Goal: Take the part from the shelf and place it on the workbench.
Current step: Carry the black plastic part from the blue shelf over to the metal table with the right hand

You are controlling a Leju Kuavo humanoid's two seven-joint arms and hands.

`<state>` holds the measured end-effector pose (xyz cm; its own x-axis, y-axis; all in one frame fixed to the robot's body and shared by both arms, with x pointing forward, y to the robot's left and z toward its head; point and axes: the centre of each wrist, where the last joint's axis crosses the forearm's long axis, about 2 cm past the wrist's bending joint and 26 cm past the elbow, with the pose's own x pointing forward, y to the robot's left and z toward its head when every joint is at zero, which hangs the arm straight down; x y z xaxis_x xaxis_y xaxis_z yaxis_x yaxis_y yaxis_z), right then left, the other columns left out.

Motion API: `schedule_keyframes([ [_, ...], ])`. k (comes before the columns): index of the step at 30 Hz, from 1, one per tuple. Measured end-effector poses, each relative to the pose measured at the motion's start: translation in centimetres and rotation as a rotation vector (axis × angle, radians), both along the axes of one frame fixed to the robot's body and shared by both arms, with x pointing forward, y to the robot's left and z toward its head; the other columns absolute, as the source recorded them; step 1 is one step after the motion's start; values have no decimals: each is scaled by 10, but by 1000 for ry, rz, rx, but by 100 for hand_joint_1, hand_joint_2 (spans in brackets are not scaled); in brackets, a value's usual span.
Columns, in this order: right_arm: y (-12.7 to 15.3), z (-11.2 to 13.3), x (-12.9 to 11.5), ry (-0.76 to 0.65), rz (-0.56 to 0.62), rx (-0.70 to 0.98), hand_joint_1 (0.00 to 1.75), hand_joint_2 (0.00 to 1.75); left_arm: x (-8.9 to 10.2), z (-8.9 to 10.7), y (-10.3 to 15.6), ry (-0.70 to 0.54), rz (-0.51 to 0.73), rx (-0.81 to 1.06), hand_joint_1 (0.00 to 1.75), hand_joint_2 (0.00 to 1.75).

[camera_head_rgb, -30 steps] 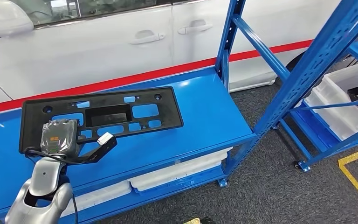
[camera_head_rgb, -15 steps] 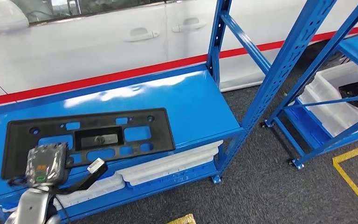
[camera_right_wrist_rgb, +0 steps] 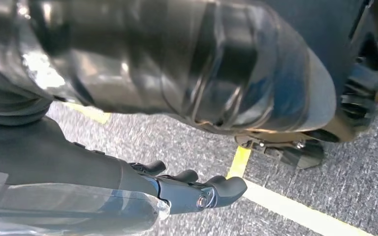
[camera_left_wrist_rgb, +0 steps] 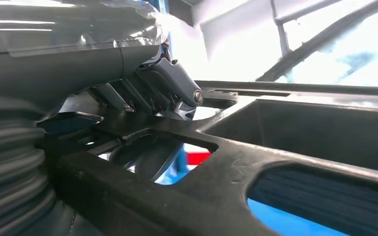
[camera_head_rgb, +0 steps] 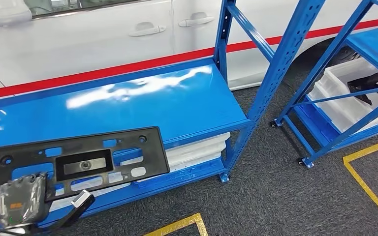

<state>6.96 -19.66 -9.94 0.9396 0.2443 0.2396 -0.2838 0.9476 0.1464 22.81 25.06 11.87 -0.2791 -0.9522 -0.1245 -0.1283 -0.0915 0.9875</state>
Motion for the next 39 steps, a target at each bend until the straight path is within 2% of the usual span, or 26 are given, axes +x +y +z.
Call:
schedule_keyframes([
  [5,0,0,1,-4,20,-4,0,0,-11,0,24,2,32,27,175,175],
  [9,0,0,1,-9,8,-1,0,0,-10,2,27,-5,28,52,175,175],
  [12,-1,0,1,-17,-34,11,0,0,6,9,8,-21,10,50,175,175],
  [19,-4,0,4,-19,-86,43,0,0,54,30,-68,-22,-44,-19,175,175],
  [22,-4,0,4,-13,-92,45,0,0,67,37,-88,-19,-64,-29,175,175],
  [27,-4,0,3,-13,-101,51,0,0,73,37,-96,-10,-72,-26,175,175],
  [39,-1,0,3,-29,-114,71,0,0,70,32,-97,5,-77,-26,175,175],
])
